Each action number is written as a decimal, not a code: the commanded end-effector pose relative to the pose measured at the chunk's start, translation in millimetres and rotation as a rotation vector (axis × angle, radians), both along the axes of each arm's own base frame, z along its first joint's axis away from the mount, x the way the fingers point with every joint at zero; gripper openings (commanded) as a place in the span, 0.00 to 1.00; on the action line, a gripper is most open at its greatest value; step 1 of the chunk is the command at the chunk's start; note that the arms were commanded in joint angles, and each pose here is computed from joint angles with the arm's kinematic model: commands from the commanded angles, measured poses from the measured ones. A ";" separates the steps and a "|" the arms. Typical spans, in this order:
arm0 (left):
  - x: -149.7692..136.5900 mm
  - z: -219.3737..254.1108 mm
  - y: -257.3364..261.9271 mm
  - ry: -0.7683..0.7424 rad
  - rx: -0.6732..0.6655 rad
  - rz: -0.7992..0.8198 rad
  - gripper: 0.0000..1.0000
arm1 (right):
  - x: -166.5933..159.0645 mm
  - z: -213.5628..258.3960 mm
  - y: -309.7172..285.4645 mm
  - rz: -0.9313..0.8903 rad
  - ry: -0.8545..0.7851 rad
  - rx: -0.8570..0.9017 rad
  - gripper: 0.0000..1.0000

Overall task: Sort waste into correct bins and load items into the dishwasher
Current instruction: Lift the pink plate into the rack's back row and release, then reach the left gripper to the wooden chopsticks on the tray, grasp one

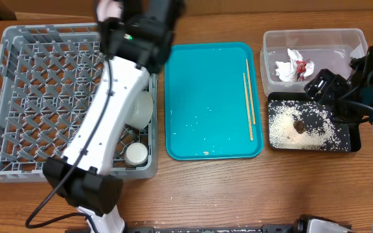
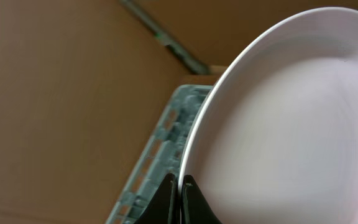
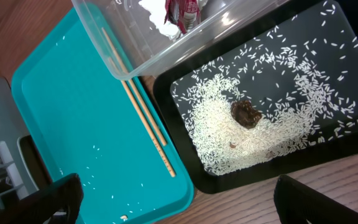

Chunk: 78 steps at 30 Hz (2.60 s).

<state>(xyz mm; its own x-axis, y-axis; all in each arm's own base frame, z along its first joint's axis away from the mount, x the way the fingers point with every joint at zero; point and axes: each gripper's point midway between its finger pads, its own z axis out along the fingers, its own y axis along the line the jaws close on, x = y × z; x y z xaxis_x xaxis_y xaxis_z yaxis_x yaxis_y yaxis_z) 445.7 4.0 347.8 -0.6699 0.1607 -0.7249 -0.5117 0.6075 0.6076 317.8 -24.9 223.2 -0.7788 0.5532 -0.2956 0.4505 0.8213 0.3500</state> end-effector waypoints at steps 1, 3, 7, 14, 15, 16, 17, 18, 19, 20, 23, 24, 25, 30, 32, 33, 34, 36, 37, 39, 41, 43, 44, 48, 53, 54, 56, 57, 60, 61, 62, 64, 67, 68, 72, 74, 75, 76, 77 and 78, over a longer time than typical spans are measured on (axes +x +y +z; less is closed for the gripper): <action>-5.4 12.8 49.4 -0.017 0.079 0.140 0.04 | 3.5 6.8 -3.2 -0.006 -0.021 -0.010 1.00; -4.8 11.6 66.1 -0.026 0.065 0.174 0.04 | 3.6 6.9 -3.2 -0.006 -0.021 -0.010 1.00; 3.7 -3.9 84.5 -0.013 -0.024 0.167 0.04 | 3.5 6.8 -3.2 -0.006 -0.021 -0.010 1.00; 32.8 -31.9 92.0 0.047 -0.049 0.114 0.04 | 3.6 6.9 -3.2 -0.006 -0.021 -0.010 1.00; 35.9 -35.6 91.5 0.062 -0.040 0.108 0.04 | 3.5 6.8 -3.2 -0.006 -0.021 -0.010 1.00; 39.4 -41.5 91.0 0.081 -0.030 0.105 0.04 | 3.6 6.9 -3.2 -0.006 -0.021 -0.010 1.00; 42.3 -46.8 90.4 0.097 -0.024 0.102 0.04 | 3.6 6.9 -3.2 -0.006 -0.021 -0.010 1.00; 46.0 -54.0 90.0 0.110 -0.021 0.102 0.04 | 3.5 6.8 -3.2 -0.006 -0.021 -0.010 1.00; 48.7 -59.9 89.7 0.120 -0.020 0.102 0.04 | 3.6 6.9 -3.2 -0.006 -0.021 -0.010 1.00; 50.9 -65.6 89.6 0.132 -0.018 0.102 0.04 | 3.5 6.8 -3.2 -0.006 -0.021 -0.010 1.00; 57.9 -86.5 89.5 0.179 -0.008 0.103 0.04 | 3.5 6.8 -3.2 -0.007 -0.021 -0.010 1.00; 60.1 -91.3 89.2 0.193 -0.003 0.100 0.04 | 3.6 6.9 -3.2 -0.006 -0.021 -0.010 1.00; 63.1 -96.7 88.7 0.208 0.003 0.094 0.04 | 3.6 6.9 -3.2 -0.006 -0.021 -0.010 1.00; 78.0 -126.9 84.1 0.292 0.029 0.054 0.04 | 3.6 6.9 -3.2 -0.007 -0.021 -0.010 1.00; 81.2 -136.7 82.2 0.306 0.030 0.051 0.04 | 3.6 6.9 -3.2 -0.007 -0.021 -0.010 1.00; 82.3 -142.2 81.5 0.317 0.032 0.050 0.07 | 3.6 6.9 -3.2 -0.006 -0.021 -0.010 1.00; 83.2 -146.0 80.6 0.325 0.033 0.048 0.17 | 3.6 6.9 -3.2 -0.006 -0.021 -0.010 1.00; 84.4 -153.2 79.8 0.339 0.030 0.044 0.39 | 3.6 6.9 -3.2 -0.006 -0.021 -0.010 1.00; 85.4 -156.6 78.7 0.345 0.022 0.036 0.47 | 3.6 6.9 -3.2 -0.006 -0.021 -0.010 1.00; 87.7 -163.3 73.7 0.356 -0.014 0.005 0.66 | 3.6 6.9 -3.2 -0.006 -0.021 -0.010 1.00; 87.3 -167.7 70.7 0.371 -0.037 -0.015 0.78 | 3.6 6.9 -3.2 -0.006 -0.021 -0.010 1.00; 85.5 -167.3 69.9 0.384 -0.037 -0.017 0.82 | 3.6 6.9 -3.2 -0.006 -0.021 -0.010 1.00; 85.1 -166.1 67.4 0.388 -0.040 -0.023 0.83 | 3.6 6.9 -3.2 -0.006 -0.021 -0.010 1.00; 80.8 -153.3 51.9 0.378 -0.126 -0.069 0.93 | 3.6 6.9 -3.2 -0.006 -0.021 -0.010 1.00; 73.9 -102.2 15.3 0.292 -0.368 -0.202 1.00 | 3.6 6.9 -3.2 -0.006 -0.021 -0.010 1.00; 71.6 -88.1 7.9 0.268 -0.410 -0.234 1.00 | 3.5 6.8 -3.2 -0.006 -0.021 -0.010 1.00; 64.2 -58.0 -8.7 0.212 -0.512 -0.305 1.00 | 3.5 6.8 -3.2 -0.006 -0.021 -0.010 1.00; 59.5 -45.4 -19.3 0.192 -0.570 -0.349 1.00 | 3.6 6.9 -3.2 -0.006 -0.021 -0.010 1.00; 36.7 -18.5 -71.0 0.184 -0.831 -0.539 1.00 | 3.6 6.9 -3.2 -0.006 -0.021 -0.010 1.00; 28.2 -12.7 -89.4 0.192 -0.927 -0.598 1.00 | 3.5 6.8 -3.2 -0.006 -0.021 -0.010 1.00; 19.8 -7.5 -108.7 0.206 -1.027 -0.658 1.00 | 3.6 6.9 -3.2 -0.006 -0.021 -0.010 1.00; 1.2 -3.3 -145.2 0.275 -1.193 -0.772 1.00 | 3.5 6.8 -3.2 -0.006 -0.021 -0.010 1.00; -6.7 -21.6 -170.7 0.357 -1.205 -0.777 0.80 | 3.5 6.8 -3.2 -0.006 -0.021 -0.010 1.00; -4.9 -35.0 -174.4 0.368 -1.174 -0.708 0.80 | 3.5 6.8 -3.2 -0.006 -0.021 -0.010 1.00; -3.7 -88.2 -199.0 0.396 -1.080 -0.485 0.83 | 3.5 6.8 -3.2 -0.006 -0.021 -0.010 1.00; -6.0 -116.0 -223.1 0.433 -1.057 -0.455 0.83 | 3.6 6.9 -3.2 -0.006 -0.021 -0.010 1.00; -7.3 -127.8 -235.8 0.452 -1.058 -0.455 0.82 | 3.6 6.9 -3.2 -0.006 -0.021 -0.010 1.00; -8.2 -140.8 -250.6 0.468 -1.068 -0.455 0.79 | 3.5 6.8 -3.2 -0.006 -0.021 -0.010 1.00; -9.7 -150.6 -264.4 0.480 -1.091 -0.450 0.73 | 3.5 6.8 -3.2 -0.006 -0.021 -0.010 1.00; -12.1 -161.9 -279.7 0.495 -1.120 -0.442 0.68 | 3.6 6.9 -3.2 -0.006 -0.021 -0.010 1.00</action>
